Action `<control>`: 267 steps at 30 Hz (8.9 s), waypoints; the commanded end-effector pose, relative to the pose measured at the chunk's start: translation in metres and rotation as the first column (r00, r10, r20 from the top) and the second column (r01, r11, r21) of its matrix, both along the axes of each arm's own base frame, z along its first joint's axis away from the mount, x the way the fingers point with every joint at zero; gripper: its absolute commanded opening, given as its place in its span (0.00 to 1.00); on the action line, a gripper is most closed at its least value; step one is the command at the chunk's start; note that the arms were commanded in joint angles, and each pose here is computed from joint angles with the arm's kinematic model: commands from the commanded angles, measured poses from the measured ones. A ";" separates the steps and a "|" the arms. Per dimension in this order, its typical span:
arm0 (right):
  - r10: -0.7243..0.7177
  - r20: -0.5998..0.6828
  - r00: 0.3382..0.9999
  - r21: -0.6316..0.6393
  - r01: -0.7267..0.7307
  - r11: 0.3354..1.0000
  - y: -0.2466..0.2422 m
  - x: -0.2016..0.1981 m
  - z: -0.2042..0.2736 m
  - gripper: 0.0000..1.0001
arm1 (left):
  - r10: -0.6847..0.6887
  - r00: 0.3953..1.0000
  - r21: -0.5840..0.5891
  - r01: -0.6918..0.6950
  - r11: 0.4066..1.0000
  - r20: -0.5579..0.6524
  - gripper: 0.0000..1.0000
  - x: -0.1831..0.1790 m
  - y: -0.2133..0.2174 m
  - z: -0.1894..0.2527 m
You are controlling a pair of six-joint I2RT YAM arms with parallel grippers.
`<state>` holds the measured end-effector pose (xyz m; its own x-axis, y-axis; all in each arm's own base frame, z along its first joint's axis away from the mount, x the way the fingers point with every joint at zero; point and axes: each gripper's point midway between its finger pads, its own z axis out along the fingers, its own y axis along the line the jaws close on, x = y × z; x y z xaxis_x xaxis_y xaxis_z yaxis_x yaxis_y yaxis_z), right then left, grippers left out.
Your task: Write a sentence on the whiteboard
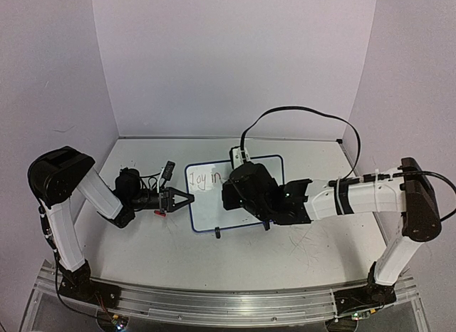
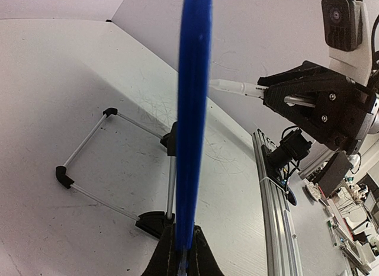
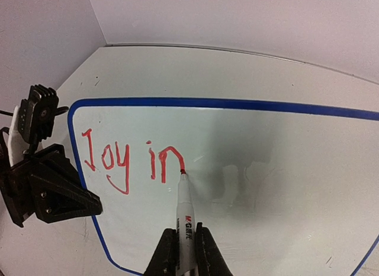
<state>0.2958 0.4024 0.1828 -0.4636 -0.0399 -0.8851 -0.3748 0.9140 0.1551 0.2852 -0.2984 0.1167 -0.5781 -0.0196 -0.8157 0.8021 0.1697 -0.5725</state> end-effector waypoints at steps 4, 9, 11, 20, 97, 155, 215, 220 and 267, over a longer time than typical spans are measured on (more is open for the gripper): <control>-0.016 -0.023 1.000 -0.006 0.016 1.000 -0.011 -0.001 -0.002 0.00 | -0.023 1.000 -0.020 0.023 1.000 0.014 0.00 -0.006 0.002 0.010; -0.014 -0.002 1.000 -0.002 0.014 1.000 -0.009 0.002 0.008 0.00 | -0.020 1.000 -0.019 0.020 1.000 0.012 0.00 -0.005 0.002 0.009; -0.010 0.004 1.000 0.011 0.010 1.000 -0.007 0.001 0.015 0.00 | -0.019 1.000 -0.018 0.019 1.000 0.013 0.00 -0.005 0.002 0.009; 0.066 0.097 0.993 0.130 -0.079 0.988 -0.026 -0.026 0.076 0.00 | -0.011 1.000 -0.015 0.011 1.000 0.014 0.00 -0.004 0.003 0.008; 0.189 0.115 0.975 0.030 -0.194 0.981 -0.009 -0.021 0.042 0.00 | 0.068 0.998 0.042 -0.069 0.997 0.011 0.00 0.008 0.009 0.001; -0.011 0.084 0.996 0.051 0.007 0.999 -0.030 0.017 0.024 0.00 | 0.062 0.998 0.045 -0.063 0.997 0.021 0.00 0.006 0.009 0.002; 0.043 0.013 0.999 0.050 -0.044 0.998 -0.025 0.006 -0.003 0.00 | 0.058 0.998 0.045 -0.060 0.997 0.027 0.00 0.005 0.009 0.003; 0.034 0.007 0.999 0.041 -0.034 0.999 -0.030 0.004 -0.006 0.00 | 0.058 0.998 0.046 -0.059 0.997 0.025 0.00 0.005 0.009 0.003; -0.021 0.096 0.995 0.078 0.014 0.997 -0.035 0.021 0.023 0.00 | 0.055 0.998 0.049 -0.056 0.997 0.027 0.00 0.005 0.008 0.002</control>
